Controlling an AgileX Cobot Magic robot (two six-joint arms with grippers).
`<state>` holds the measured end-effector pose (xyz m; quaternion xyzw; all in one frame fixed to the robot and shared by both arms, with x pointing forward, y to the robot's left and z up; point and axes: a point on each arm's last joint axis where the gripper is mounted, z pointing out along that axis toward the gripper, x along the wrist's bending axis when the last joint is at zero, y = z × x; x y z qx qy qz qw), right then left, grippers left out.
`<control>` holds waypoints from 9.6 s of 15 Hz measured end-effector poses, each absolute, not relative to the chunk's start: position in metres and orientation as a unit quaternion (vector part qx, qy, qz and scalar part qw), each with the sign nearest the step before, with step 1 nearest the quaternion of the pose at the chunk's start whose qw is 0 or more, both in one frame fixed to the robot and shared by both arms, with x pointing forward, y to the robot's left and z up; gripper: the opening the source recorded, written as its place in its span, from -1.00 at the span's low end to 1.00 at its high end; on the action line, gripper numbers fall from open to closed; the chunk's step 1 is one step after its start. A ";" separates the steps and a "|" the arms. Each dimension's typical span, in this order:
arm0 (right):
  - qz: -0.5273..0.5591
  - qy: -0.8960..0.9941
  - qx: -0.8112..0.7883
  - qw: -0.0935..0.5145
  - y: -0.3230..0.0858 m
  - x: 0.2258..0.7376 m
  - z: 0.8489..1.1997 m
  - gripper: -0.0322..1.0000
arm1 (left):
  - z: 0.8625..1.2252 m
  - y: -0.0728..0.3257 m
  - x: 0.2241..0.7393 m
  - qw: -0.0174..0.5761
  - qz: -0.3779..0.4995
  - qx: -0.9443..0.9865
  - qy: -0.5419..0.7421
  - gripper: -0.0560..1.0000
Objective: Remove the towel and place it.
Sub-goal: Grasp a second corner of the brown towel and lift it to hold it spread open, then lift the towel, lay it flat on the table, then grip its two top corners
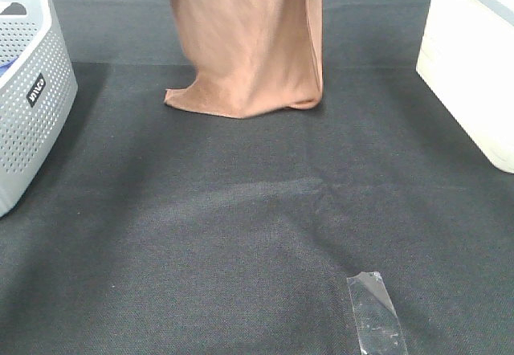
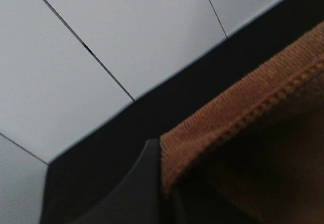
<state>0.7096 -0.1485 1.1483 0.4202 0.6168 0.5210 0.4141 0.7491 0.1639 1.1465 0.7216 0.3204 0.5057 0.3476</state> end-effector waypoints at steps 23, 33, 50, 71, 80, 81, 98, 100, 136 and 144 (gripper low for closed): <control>0.249 0.889 0.376 0.078 -0.188 0.498 1.146 -0.94 | 1.182 0.205 0.507 0.271 0.115 0.811 0.506 -0.89; 0.227 0.901 0.351 0.120 -0.223 0.414 1.136 -0.94 | 1.117 0.176 0.440 0.222 0.016 0.867 0.445 -0.89; 0.120 0.866 0.474 -0.107 -0.225 0.372 1.011 -0.94 | 0.991 0.177 0.395 0.077 -0.216 0.823 0.520 -0.89; 0.054 0.815 0.526 -0.236 -0.210 0.388 0.944 -0.44 | 0.926 0.102 0.389 -0.043 -0.245 0.824 0.509 -0.74; 0.063 0.815 0.535 -0.212 -0.208 0.401 0.952 0.58 | 0.932 0.099 0.388 -0.058 -0.264 0.802 0.534 0.56; 0.068 0.817 0.540 -0.190 -0.210 0.410 0.958 0.58 | 0.937 0.095 0.394 -0.047 -0.255 0.810 0.527 0.56; 0.240 0.707 0.662 -0.062 -0.258 0.588 1.001 0.55 | 0.982 0.168 0.623 0.124 -0.012 0.774 0.621 0.55; 0.245 0.712 0.656 -0.059 -0.257 0.623 0.993 0.55 | 0.970 0.161 0.644 0.106 -0.027 0.775 0.623 0.55; 0.299 0.751 0.584 -0.068 -0.182 0.736 0.844 -0.70 | 0.853 0.148 0.755 0.290 -0.072 0.737 0.607 -0.86; 0.310 0.750 0.581 -0.059 -0.182 0.738 0.842 -0.93 | 0.856 0.146 0.754 0.283 -0.056 0.767 0.574 -0.88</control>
